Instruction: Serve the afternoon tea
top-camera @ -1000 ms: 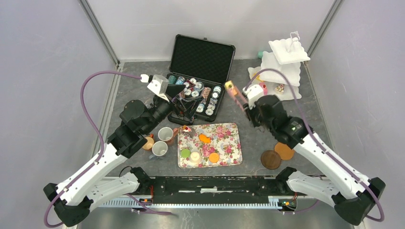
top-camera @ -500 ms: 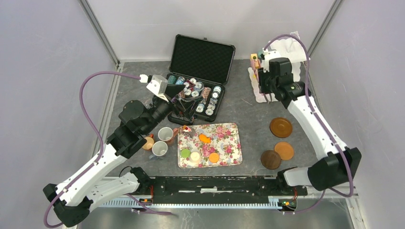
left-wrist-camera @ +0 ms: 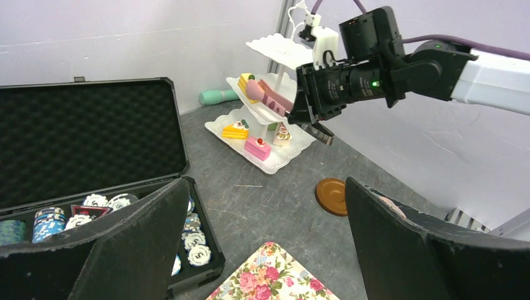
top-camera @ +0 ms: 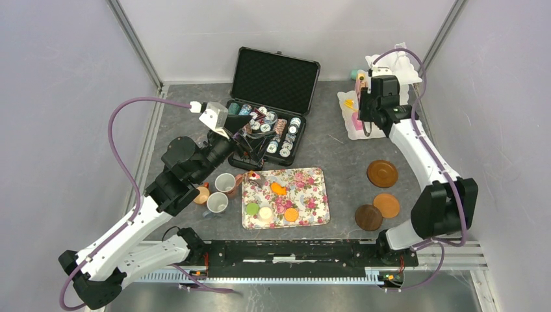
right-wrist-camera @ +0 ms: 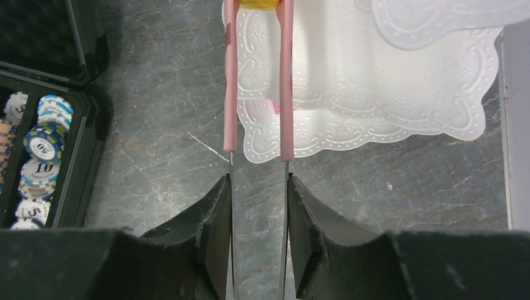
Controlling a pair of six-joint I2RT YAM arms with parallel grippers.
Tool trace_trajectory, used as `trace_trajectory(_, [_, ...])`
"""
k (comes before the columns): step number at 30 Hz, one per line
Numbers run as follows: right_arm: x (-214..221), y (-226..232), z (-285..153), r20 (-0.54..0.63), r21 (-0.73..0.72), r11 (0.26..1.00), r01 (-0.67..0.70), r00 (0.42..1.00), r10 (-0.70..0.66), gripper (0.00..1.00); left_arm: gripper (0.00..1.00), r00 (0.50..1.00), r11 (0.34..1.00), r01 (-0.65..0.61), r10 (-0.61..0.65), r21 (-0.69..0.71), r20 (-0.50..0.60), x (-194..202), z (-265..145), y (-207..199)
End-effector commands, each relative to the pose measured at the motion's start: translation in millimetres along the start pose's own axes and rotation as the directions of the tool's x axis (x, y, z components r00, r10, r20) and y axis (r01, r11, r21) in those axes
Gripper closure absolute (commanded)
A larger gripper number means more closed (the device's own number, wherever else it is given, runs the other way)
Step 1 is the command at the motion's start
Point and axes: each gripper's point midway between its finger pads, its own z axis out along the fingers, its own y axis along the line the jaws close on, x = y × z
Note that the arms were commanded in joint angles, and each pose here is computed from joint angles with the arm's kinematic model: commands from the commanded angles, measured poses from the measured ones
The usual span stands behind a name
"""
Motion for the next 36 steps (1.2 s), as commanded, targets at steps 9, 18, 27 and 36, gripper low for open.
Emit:
trace_trajectory(9, [-22.7, -12.1, 32.5, 0.082, 0.094, 0.992, -0.079, 0.994, 0.071, 0.73, 0.00, 0.998, 1.000, -0.028, 0.028, 0.013, 0.061, -22.1, -3.6, -3.8])
trace_trajectory(18, [-16.0, -24.9, 41.2, 0.072, 0.112, 0.988, -0.106, 0.993, 0.098, 0.67, 0.00, 0.998, 0.999, -0.028, 0.027, 0.017, 0.063, -22.8, -4.0, -4.9])
trace_trajectory(27, [-13.6, -24.9, 38.0, 0.063, 0.095, 0.992, -0.088, 0.995, 0.083, 0.50, 0.00, 0.998, 0.999, -0.029, 0.028, 0.017, 0.063, -22.7, -4.0, -5.0])
trace_trajectory(36, [-14.9, -23.9, 17.1, 0.065, 0.066, 0.996, -0.064, 0.996, 0.060, 0.49, 0.00, 0.997, 0.999, -0.029, 0.028, 0.018, 0.067, -24.4, -5.6, -5.1])
